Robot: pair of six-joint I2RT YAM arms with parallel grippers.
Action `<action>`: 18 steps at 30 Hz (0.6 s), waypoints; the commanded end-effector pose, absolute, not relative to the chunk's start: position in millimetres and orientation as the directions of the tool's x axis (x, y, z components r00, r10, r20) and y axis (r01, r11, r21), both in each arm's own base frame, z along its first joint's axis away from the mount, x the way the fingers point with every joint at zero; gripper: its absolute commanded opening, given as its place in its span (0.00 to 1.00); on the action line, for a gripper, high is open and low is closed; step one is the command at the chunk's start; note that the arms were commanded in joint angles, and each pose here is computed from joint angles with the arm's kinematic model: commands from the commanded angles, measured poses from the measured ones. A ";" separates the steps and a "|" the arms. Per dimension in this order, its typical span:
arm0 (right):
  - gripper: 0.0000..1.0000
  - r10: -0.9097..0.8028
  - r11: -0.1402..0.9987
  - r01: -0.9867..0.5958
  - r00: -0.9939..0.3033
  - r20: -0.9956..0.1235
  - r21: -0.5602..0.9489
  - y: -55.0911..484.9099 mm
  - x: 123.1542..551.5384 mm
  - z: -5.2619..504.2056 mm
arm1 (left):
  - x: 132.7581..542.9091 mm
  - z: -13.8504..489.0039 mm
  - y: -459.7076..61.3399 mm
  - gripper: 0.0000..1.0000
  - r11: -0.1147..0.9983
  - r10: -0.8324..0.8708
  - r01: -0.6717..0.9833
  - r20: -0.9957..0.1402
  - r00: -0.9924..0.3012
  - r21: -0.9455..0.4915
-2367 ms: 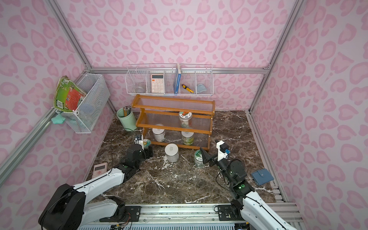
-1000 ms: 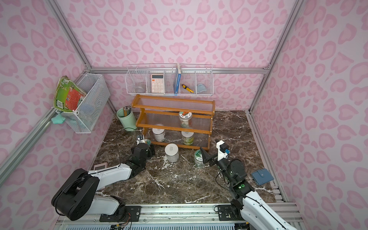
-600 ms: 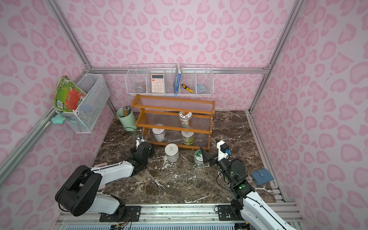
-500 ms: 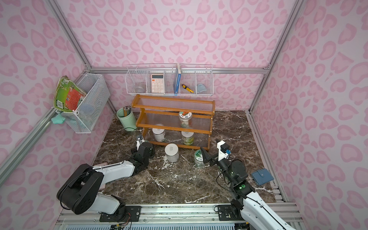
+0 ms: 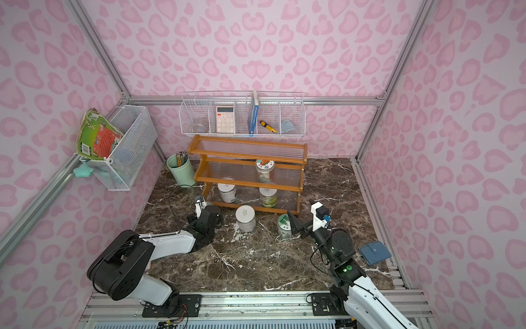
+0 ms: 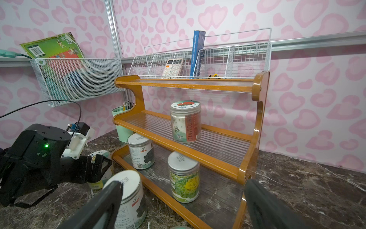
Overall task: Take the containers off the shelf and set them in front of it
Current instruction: Place the container at the center of the board.
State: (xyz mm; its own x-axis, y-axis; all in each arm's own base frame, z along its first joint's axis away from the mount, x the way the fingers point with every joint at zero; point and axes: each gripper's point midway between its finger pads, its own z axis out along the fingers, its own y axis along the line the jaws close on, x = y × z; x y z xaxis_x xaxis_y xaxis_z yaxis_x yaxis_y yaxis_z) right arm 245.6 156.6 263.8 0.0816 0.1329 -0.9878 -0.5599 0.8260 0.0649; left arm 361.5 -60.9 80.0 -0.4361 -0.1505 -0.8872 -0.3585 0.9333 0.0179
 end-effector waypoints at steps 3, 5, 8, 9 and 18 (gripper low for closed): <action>0.99 0.137 0.826 -0.560 0.095 -0.986 0.061 156.5 245.5 267.0 | 358.1 81.6 -61.4 0.99 0.931 -0.159 -0.365 -0.886 -0.436 0.012; 0.99 0.136 0.827 -0.559 0.093 -0.986 0.061 156.6 246.6 267.3 | 357.3 88.4 -62.0 0.99 0.930 -0.157 -0.367 -0.891 -0.427 0.013; 0.99 0.135 0.823 -0.565 0.088 -0.987 0.062 159.1 247.7 267.2 | 357.1 103.7 -61.0 0.99 0.927 -0.154 -0.375 -0.901 -0.405 0.010; 0.99 0.135 0.821 -0.567 0.086 -0.987 0.063 160.0 248.4 267.5 | 356.8 108.2 -60.0 0.99 0.926 -0.156 -0.378 -0.904 -0.397 0.007; 0.99 0.125 0.799 -0.598 0.065 -0.990 0.062 175.2 260.6 274.6 | 353.2 151.8 -59.8 0.99 0.934 -0.154 -0.356 -0.922 -0.355 -0.020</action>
